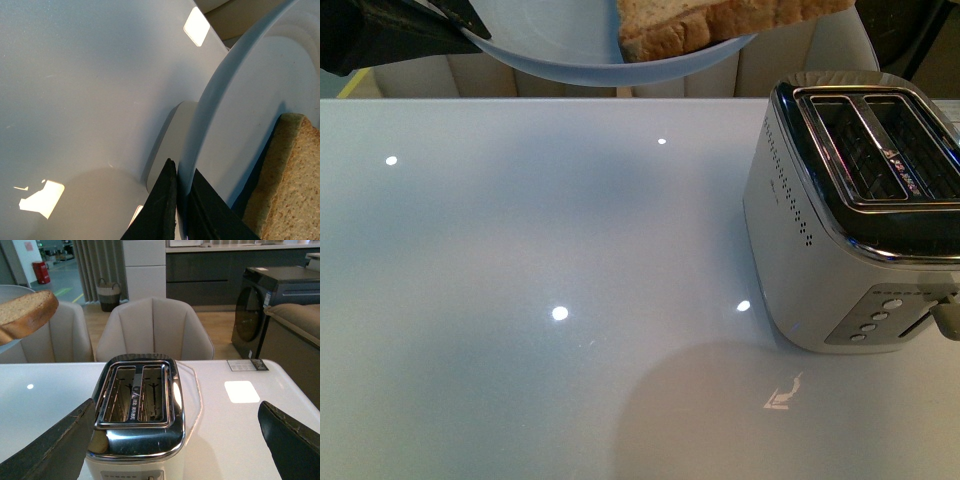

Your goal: Left arm holds plate, right arm toasts bread

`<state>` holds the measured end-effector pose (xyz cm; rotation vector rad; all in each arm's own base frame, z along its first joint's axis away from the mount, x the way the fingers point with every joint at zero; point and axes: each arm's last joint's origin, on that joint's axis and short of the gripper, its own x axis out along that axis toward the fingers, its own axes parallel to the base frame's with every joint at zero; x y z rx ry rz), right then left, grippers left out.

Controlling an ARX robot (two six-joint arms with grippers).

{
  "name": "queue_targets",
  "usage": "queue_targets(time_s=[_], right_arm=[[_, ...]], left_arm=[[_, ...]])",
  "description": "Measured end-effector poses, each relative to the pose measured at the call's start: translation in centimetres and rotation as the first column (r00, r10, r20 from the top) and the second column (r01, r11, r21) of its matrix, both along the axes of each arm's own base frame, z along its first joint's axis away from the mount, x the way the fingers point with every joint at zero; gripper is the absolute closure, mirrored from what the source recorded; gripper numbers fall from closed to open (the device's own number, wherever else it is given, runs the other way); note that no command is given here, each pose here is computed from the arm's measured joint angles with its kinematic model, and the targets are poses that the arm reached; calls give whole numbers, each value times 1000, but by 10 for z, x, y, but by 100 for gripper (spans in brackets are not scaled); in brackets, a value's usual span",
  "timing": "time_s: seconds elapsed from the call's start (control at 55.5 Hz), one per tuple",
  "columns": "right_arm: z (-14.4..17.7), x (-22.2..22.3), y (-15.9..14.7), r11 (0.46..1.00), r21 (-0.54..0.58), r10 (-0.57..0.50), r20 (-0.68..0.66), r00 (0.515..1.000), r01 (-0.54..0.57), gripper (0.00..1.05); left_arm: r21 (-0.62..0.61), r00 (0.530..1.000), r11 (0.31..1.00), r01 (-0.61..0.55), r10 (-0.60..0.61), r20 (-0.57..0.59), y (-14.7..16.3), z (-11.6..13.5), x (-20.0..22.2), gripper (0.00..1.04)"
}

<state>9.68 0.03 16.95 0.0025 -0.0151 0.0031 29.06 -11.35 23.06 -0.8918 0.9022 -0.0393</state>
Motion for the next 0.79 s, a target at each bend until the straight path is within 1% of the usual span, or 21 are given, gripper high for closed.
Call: queue_targets(time_s=[0.108, 0.793], right_arm=[[0, 0, 0, 1000, 0, 0, 0, 1000, 0, 9], [0, 0, 0, 1000, 0, 0, 0, 1000, 0, 9]], left_arm=[[-12, 1000, 1000, 13, -13, 8, -5, 4, -4, 102], [-16, 1000, 1000, 7, -6, 9, -5, 4, -4, 102]])
